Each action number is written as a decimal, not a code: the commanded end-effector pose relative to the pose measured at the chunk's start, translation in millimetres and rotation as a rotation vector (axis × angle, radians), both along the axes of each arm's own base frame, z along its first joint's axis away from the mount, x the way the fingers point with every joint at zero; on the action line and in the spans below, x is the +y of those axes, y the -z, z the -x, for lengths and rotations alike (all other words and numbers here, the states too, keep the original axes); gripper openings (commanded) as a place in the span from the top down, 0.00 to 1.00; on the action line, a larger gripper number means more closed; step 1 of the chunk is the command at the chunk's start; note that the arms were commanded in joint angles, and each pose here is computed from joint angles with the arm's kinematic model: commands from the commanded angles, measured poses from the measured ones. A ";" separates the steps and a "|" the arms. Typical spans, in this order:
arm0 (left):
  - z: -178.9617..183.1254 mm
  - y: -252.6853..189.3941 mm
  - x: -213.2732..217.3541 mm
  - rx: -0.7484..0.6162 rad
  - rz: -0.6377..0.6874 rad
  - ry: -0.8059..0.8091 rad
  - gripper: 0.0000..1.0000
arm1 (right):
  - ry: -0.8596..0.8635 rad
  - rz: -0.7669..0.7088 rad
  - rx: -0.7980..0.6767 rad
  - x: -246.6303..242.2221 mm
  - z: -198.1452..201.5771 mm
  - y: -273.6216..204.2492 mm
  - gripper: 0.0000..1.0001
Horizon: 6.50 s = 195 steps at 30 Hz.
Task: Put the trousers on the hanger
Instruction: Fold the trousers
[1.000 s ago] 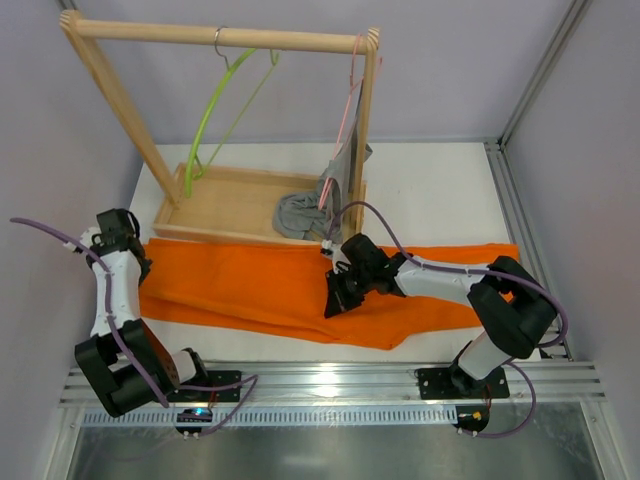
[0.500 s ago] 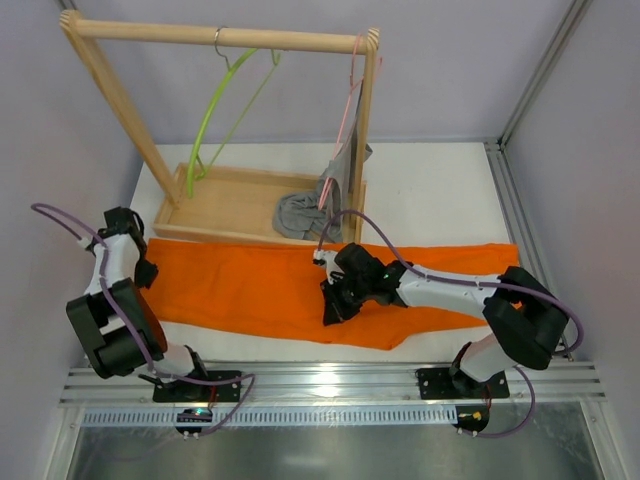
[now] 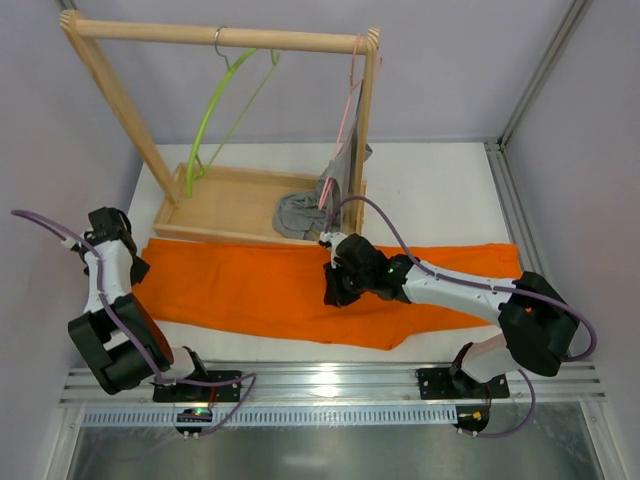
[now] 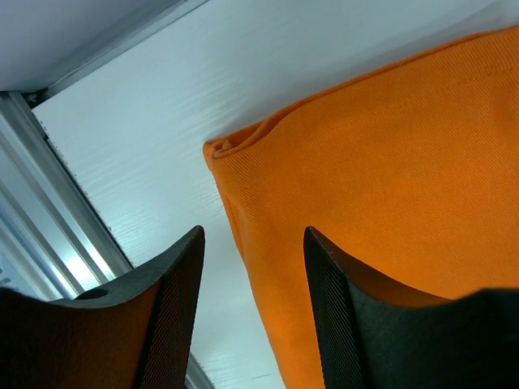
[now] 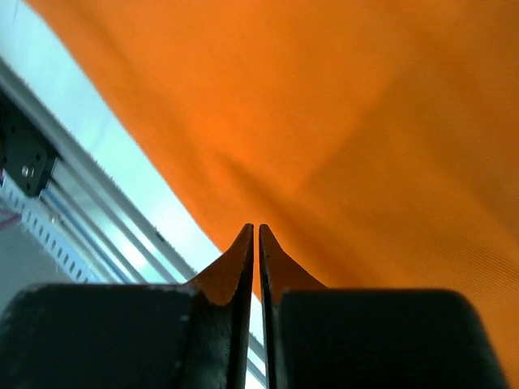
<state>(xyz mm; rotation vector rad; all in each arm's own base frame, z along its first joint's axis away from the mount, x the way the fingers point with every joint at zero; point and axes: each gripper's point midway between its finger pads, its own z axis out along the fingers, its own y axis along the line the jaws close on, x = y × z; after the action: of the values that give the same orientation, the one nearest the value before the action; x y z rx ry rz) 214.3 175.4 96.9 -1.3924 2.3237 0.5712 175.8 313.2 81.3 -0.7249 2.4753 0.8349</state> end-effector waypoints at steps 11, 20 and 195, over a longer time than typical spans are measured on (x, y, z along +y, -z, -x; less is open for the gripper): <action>-53.0 6.9 -17.5 -0.269 0.178 0.068 0.43 | 0.515 -0.030 -0.150 -53.1 -109.3 -31.1 0.63; -91.4 49.0 -25.0 -0.288 0.288 0.085 0.46 | 0.530 0.003 -0.122 -73.7 -105.7 1.0 0.62; 11.9 60.8 12.3 -0.015 0.050 -0.328 0.85 | 0.409 -0.020 -0.140 -73.9 -89.0 16.5 0.62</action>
<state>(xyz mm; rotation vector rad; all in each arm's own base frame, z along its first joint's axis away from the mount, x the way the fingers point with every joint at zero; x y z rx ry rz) 197.6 182.0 40.0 -1.8233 2.1328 0.5898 256.8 235.0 48.0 -0.2480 2.4410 0.5940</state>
